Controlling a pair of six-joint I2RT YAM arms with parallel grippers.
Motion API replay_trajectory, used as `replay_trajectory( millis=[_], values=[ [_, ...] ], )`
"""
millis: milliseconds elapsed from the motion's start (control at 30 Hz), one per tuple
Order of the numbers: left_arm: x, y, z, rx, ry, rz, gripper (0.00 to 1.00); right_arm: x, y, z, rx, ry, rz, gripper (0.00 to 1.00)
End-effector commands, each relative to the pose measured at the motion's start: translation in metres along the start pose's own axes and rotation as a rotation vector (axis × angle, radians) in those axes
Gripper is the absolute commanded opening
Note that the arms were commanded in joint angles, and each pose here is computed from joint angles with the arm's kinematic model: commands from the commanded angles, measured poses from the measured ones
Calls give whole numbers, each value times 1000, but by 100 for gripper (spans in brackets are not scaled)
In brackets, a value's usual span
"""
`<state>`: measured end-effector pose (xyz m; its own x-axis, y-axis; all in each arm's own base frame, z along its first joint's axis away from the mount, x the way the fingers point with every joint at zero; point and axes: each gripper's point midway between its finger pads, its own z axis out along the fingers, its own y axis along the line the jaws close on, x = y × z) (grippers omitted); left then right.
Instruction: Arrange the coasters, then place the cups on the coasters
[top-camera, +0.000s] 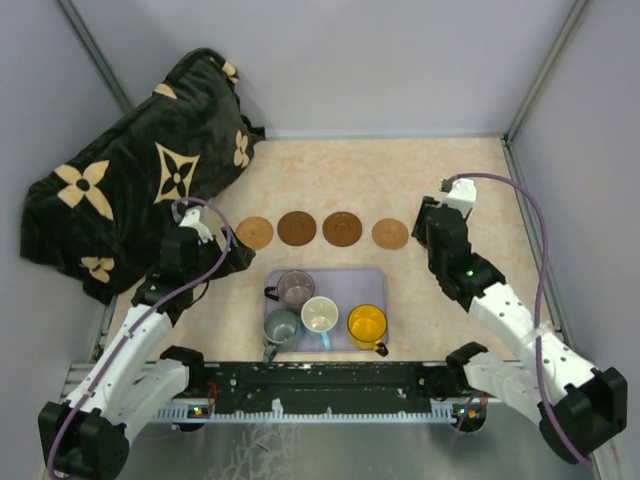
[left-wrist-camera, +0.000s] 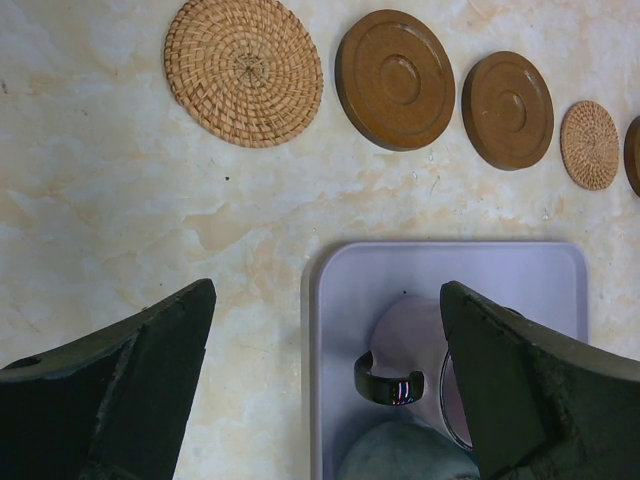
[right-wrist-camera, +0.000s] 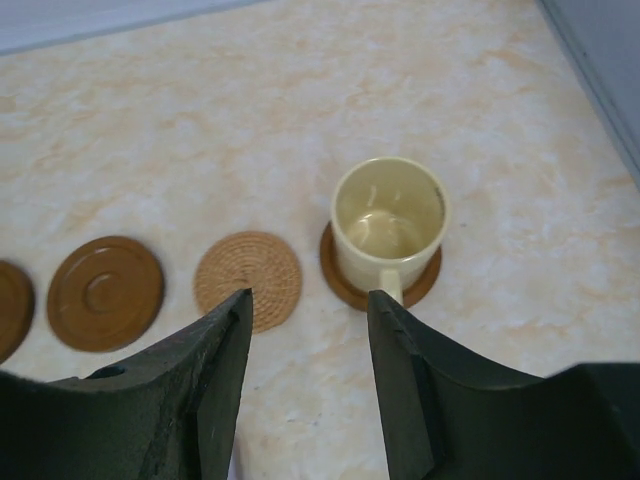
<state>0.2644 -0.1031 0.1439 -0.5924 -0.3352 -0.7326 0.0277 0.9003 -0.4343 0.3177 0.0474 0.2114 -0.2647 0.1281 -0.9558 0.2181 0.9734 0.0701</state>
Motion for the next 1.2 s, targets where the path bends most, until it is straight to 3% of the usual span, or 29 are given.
replay_trajectory(
  millis=[0, 300, 567, 767, 1167],
  values=[
    [-3, -6, 0, 28, -12, 2, 100, 1, 22, -41, -39, 110, 27, 50],
    [-3, -7, 1, 31, -5, 2, 100, 49, 61, -131, -291, 390, 61, 50],
    [-2, -6, -1, 27, -6, -5, 100, 99, 71, -188, -469, 581, -57, 50],
    [-2, -4, -2, 13, -6, -6, 100, 126, 72, -204, -563, 658, -177, 53],
    [2, -3, 1, 9, 13, -11, 100, 166, 75, -221, -632, 778, -266, 58]
  ],
)
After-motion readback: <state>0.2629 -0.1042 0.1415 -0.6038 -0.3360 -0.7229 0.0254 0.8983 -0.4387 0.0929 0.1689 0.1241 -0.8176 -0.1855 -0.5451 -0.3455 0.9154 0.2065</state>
